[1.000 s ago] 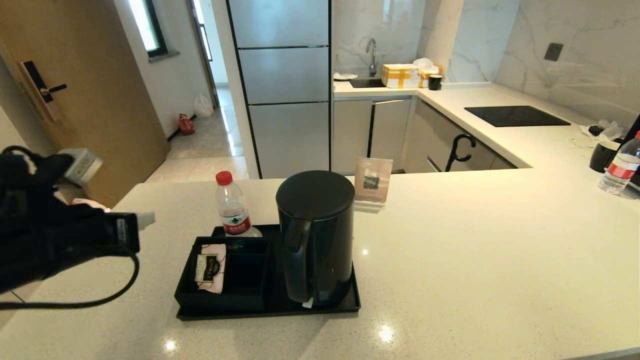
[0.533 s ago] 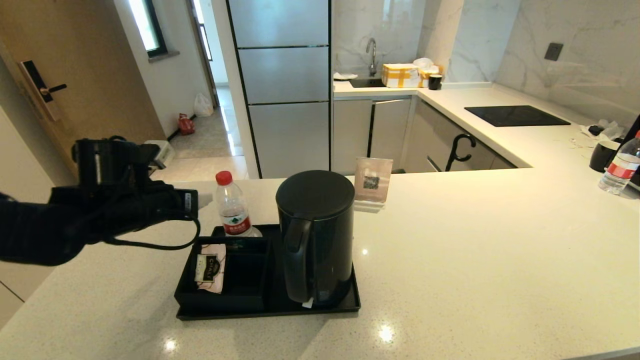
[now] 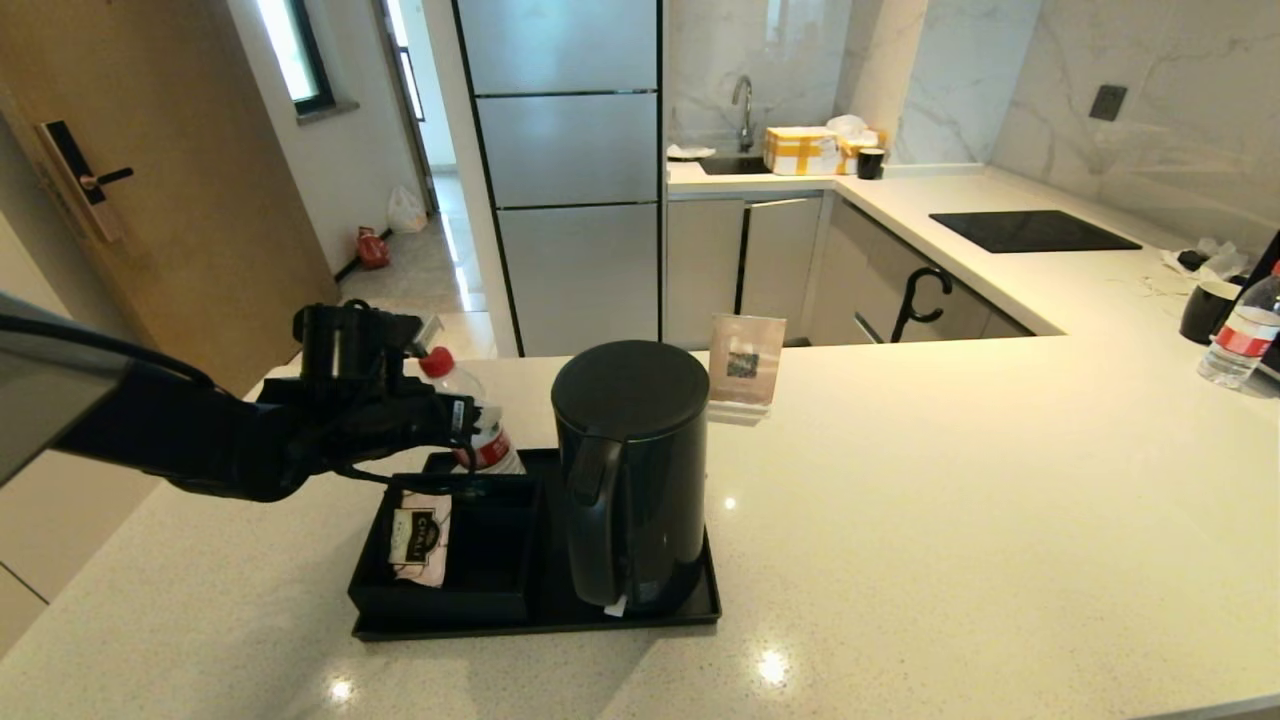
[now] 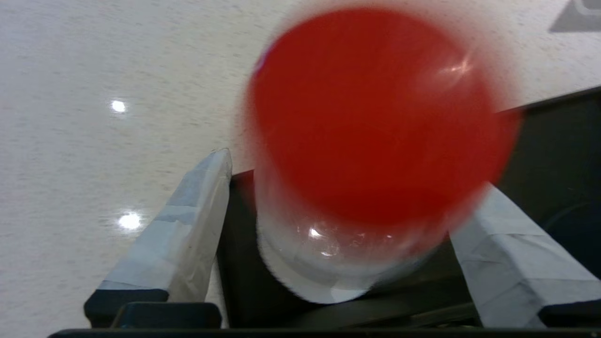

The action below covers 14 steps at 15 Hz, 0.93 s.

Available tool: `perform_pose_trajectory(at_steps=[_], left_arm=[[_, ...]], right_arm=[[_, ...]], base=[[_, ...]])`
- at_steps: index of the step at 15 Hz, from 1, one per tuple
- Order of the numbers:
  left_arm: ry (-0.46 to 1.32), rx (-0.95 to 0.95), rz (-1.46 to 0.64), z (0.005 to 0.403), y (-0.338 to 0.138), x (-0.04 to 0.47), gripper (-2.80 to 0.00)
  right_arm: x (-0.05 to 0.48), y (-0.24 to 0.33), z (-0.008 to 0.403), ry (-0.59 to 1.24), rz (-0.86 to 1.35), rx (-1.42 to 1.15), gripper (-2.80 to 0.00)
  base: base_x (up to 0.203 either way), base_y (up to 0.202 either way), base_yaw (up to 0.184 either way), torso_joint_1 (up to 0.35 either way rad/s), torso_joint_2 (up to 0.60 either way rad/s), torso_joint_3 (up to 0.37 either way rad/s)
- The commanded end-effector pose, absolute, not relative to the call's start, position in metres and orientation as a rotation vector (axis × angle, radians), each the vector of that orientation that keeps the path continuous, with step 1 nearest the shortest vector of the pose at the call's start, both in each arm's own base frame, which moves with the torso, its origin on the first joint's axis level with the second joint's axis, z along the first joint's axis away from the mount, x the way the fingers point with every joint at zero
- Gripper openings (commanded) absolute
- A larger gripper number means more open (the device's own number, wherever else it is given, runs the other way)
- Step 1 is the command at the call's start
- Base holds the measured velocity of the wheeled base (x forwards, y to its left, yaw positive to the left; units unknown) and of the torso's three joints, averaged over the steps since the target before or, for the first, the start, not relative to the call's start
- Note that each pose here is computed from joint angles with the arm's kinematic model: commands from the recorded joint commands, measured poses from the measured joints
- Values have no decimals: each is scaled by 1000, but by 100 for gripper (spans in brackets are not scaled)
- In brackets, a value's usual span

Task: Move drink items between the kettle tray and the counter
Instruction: Pick up the bottled water

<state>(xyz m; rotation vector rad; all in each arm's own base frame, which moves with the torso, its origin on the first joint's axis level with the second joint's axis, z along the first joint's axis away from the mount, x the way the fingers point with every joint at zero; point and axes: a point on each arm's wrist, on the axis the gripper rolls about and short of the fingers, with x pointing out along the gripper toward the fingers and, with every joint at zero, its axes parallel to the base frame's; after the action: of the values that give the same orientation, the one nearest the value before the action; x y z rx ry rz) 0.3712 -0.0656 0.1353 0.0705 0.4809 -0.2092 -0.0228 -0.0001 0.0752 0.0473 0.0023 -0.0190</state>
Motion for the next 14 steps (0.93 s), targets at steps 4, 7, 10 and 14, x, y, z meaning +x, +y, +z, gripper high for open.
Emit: perform_pose_trajectory(at_steps=[4, 7, 10, 14], left_arm=[[466, 67, -211, 139, -66, 369, 0], [456, 69, -208, 138, -67, 370, 0], [412, 77, -201, 114, -76, 389, -280], [400, 80, -218, 117, -83, 388, -280]], right_arm=[[-23, 0, 75, 4, -19, 48, -280], [-23, 0, 75, 4, -19, 48, -280], [-23, 0, 75, 4, -19, 48, -280], [-23, 0, 75, 4, -19, 48, -280]], base=[[0, 0, 0, 0, 0, 0], [0, 0, 0, 0, 0, 0], [0, 0, 0, 0, 0, 0], [0, 0, 0, 0, 0, 0]])
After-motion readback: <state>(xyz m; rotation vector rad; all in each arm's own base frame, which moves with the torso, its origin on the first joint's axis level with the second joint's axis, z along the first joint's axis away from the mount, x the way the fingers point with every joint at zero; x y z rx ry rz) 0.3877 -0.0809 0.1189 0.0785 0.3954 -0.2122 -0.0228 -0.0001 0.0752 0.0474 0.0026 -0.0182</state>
